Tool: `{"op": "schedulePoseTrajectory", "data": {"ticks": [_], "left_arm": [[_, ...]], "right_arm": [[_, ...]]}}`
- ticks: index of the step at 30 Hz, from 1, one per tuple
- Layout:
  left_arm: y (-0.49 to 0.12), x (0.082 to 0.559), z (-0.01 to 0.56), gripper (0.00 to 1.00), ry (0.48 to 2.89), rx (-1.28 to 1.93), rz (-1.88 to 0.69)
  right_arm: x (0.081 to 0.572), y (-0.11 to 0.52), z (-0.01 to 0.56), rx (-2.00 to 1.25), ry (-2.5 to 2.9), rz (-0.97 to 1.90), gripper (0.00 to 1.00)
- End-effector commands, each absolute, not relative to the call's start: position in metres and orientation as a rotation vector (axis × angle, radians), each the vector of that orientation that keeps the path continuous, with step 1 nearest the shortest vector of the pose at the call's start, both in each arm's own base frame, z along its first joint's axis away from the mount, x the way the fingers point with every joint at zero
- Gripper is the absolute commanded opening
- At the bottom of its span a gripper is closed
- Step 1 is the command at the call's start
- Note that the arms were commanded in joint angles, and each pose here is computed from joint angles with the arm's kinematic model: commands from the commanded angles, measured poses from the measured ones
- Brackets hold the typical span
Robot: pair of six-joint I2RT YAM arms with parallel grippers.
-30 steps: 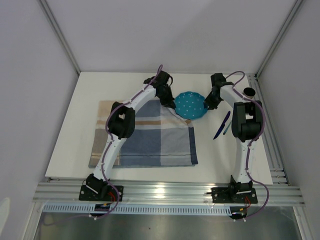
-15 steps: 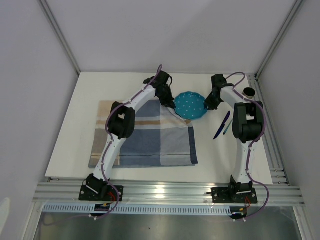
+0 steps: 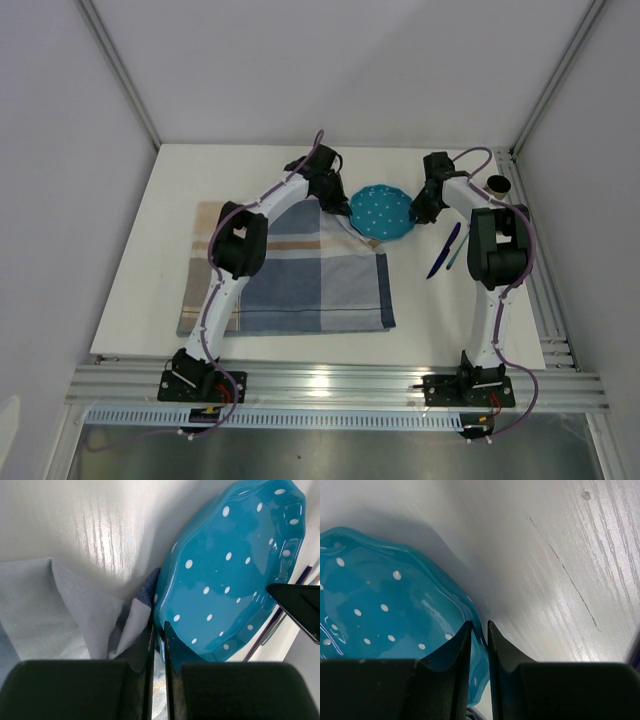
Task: Set the dinner table for one person
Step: Pick up the plate at the center of the board.
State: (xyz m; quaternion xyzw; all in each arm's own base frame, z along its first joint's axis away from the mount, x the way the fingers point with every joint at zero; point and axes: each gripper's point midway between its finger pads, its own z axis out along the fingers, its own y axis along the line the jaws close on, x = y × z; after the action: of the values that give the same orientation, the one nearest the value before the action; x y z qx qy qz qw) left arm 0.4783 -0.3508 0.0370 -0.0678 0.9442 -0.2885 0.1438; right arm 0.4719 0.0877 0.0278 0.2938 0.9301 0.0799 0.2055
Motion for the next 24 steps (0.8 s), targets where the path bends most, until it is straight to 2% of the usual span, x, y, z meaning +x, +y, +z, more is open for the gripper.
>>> {"op": "schedulePoseTrajectory", "data": {"ticks": [1,24], "left_arm": [[-0.38,0.474,0.088,0.0,2.592,-0.045,-0.976],[-0.385,0.492,0.153,0.0,2.401,0.033,-0.986]], "right_arm": [[0.467,0.107,0.045,0.754,2.585,0.292,0.0],[0.488,0.12,0.099,0.71,2.458,0.414,0.0]]}}
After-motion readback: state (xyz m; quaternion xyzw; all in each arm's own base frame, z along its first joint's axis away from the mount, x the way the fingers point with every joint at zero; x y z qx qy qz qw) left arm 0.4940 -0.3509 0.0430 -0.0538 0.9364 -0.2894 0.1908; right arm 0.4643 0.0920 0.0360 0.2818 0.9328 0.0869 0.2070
